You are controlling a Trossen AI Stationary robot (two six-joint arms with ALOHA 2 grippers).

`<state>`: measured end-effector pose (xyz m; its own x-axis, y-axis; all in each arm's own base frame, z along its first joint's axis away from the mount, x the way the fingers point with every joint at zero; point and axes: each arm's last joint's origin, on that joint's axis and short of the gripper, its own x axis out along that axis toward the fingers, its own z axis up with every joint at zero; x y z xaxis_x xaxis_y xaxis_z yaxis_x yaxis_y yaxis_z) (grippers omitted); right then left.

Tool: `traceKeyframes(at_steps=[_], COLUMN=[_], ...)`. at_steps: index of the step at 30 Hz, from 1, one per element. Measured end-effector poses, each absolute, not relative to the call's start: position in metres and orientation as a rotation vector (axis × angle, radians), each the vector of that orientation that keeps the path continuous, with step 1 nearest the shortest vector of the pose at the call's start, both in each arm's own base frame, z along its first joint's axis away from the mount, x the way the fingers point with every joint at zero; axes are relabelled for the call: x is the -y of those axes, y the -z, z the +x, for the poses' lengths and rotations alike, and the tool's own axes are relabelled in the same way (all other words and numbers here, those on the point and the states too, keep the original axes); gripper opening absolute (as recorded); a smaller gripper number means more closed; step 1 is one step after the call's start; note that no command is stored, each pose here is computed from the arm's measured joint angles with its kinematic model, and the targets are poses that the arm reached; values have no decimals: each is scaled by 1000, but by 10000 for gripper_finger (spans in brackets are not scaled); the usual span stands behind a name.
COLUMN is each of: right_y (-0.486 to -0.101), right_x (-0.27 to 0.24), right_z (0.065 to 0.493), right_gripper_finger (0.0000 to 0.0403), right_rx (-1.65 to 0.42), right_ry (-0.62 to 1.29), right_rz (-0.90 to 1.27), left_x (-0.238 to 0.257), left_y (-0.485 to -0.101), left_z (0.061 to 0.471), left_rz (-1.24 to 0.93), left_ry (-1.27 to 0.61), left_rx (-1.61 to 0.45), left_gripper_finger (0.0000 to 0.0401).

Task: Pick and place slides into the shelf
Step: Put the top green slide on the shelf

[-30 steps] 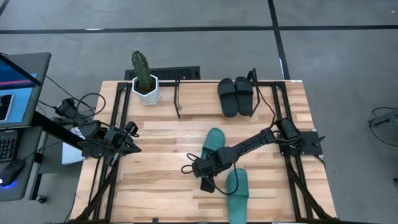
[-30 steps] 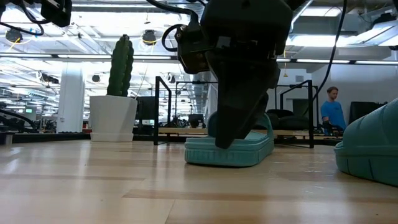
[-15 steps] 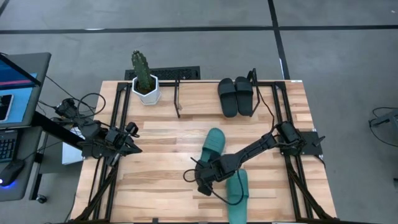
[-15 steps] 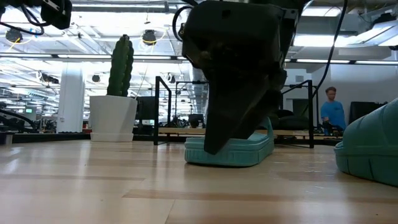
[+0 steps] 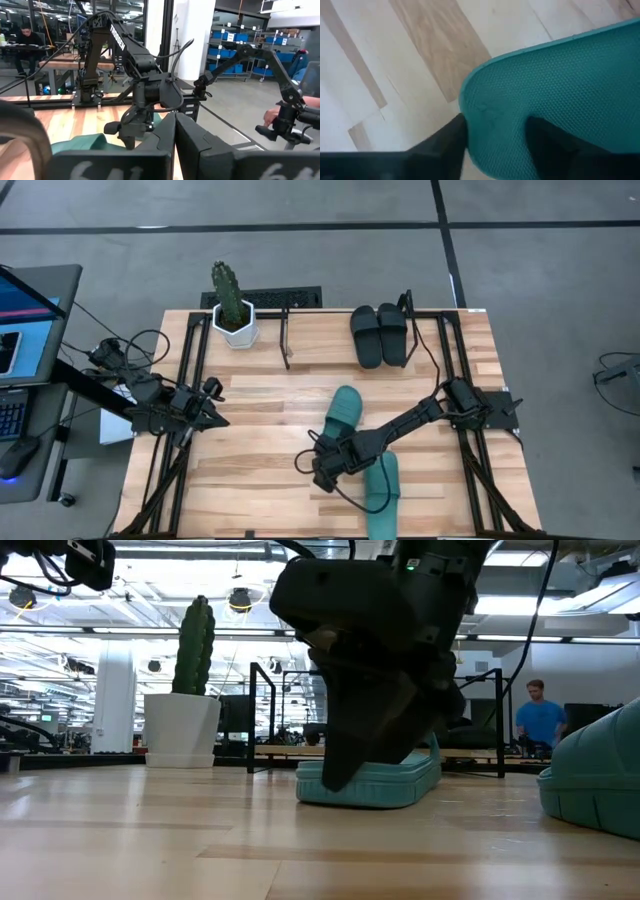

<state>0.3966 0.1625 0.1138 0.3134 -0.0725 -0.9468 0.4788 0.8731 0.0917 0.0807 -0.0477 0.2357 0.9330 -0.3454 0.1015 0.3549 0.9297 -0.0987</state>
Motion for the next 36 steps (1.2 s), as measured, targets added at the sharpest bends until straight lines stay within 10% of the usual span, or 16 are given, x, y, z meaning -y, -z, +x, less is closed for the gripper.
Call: traceKeyframes(at_steps=[9,36], right_y=[-115,-218], right_x=[-171,-214], right_z=[399,391], right_gripper_finger=[16,0], right_rx=[-1216,-1283], right_ry=[368,466], right_rz=[445,111], left_x=[48,49], left_y=[-235,-235], left_z=[81,80], left_rz=[-107,-119], left_ry=[359,407], left_rx=[79,69], left_gripper_finger=[0,0])
